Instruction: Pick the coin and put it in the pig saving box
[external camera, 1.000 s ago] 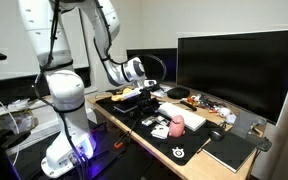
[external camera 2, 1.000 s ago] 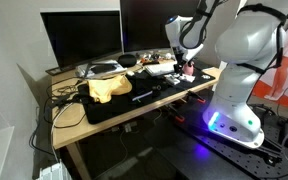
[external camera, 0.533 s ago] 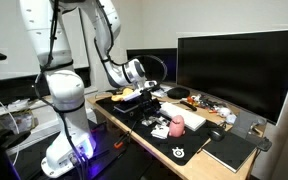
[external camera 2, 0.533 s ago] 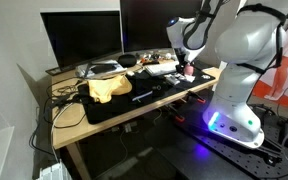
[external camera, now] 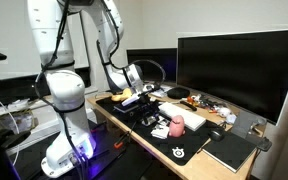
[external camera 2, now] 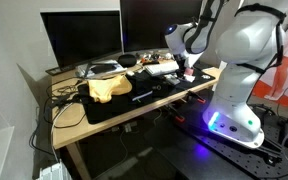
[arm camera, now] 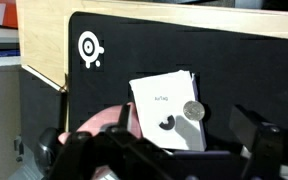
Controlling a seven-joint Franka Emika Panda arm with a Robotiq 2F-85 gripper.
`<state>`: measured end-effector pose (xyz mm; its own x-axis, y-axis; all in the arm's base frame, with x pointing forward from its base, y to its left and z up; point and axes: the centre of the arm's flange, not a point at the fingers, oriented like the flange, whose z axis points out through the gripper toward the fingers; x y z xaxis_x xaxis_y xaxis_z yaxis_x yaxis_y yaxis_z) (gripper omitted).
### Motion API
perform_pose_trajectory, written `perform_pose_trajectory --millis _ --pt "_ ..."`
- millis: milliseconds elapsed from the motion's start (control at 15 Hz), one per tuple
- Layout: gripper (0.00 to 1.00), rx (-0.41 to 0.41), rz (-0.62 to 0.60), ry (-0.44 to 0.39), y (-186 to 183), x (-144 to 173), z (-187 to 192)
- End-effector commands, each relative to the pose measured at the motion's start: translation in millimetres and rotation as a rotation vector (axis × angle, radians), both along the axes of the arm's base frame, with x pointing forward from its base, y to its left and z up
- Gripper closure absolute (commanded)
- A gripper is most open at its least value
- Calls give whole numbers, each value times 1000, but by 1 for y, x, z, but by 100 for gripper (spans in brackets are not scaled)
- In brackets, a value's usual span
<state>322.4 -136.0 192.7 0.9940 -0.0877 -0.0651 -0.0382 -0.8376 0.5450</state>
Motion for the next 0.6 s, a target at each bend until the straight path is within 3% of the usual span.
perform_pose_trajectory --millis 0,200,400,467,533 --pt "0 -38 5 3 6 -1 -16" --pt "4 -46 4 13 8 -1 -24" --pt "21 -51 -1 19 8 -1 -30" --pt "23 -52 -2 22 8 -1 -30" --pt "19 -53 -2 25 8 -1 -31"
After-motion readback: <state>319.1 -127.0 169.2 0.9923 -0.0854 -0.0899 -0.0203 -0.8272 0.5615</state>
